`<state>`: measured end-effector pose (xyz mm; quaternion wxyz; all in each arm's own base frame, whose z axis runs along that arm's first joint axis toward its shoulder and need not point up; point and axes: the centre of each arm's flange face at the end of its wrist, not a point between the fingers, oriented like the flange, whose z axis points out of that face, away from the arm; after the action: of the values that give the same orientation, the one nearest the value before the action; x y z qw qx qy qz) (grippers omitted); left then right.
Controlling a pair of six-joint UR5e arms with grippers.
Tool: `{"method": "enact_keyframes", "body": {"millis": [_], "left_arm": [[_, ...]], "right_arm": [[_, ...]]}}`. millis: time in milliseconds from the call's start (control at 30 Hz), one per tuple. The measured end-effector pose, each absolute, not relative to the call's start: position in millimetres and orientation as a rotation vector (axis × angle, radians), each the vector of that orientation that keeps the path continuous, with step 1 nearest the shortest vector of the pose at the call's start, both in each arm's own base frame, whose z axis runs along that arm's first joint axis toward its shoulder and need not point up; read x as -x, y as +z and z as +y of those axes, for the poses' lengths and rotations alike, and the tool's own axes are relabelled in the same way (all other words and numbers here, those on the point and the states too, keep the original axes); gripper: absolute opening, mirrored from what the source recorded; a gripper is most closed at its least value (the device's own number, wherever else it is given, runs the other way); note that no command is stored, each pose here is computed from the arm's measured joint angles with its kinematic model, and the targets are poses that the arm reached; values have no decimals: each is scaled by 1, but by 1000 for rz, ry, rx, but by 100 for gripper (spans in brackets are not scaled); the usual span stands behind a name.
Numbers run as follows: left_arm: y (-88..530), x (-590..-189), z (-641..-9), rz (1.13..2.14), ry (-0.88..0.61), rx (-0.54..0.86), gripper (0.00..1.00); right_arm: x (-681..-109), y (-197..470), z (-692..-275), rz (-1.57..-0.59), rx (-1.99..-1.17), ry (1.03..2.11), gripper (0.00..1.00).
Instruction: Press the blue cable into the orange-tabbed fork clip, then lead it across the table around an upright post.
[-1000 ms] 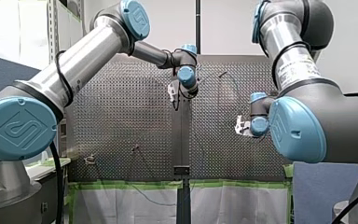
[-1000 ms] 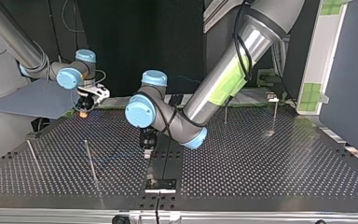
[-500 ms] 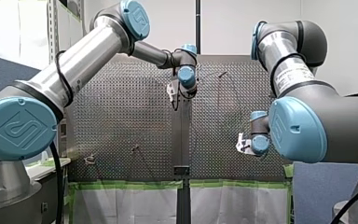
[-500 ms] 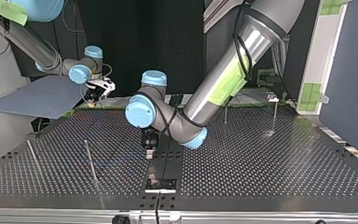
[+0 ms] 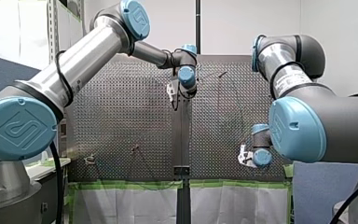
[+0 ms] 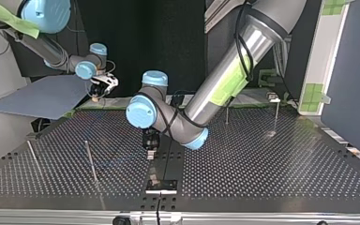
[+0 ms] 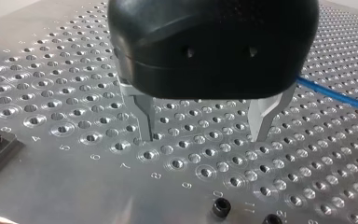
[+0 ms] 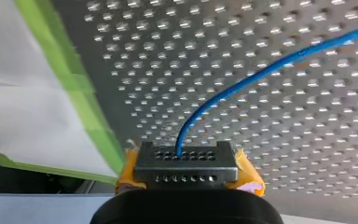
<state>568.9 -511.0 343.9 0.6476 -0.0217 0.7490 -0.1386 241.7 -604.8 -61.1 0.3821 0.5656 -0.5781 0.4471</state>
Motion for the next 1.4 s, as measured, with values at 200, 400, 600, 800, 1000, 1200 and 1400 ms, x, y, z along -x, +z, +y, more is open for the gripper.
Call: {"method": "enact_keyframes", "body": {"millis": [200,400,600,800,1000,1200,1400], "left_arm": [[343,-569,-511,1705,-314,49,99],[341,-569,-510,1708,-312,48,99],[341,-569,-510,1711,-312,46,99],[339,-566,-508,1738,-308,51,99],[328,-559,-503,1795,-287,47,99],[309,-551,-500,1836,-270,23,99],[300,-541,-499,1840,-286,3,99]], "right_arm": [[-241,-70,-604,-1476,-1438,1146,0],[-241,-71,-605,-1468,-1433,1155,0],[-242,-70,-607,-1451,-1423,1177,0],[-243,-70,-608,-1447,-1422,1183,0],[-243,-71,-608,-1447,-1424,1182,0],[-243,-71,-608,-1447,-1424,1183,0],[-243,-71,-608,-1447,-1424,1182,0]]}}
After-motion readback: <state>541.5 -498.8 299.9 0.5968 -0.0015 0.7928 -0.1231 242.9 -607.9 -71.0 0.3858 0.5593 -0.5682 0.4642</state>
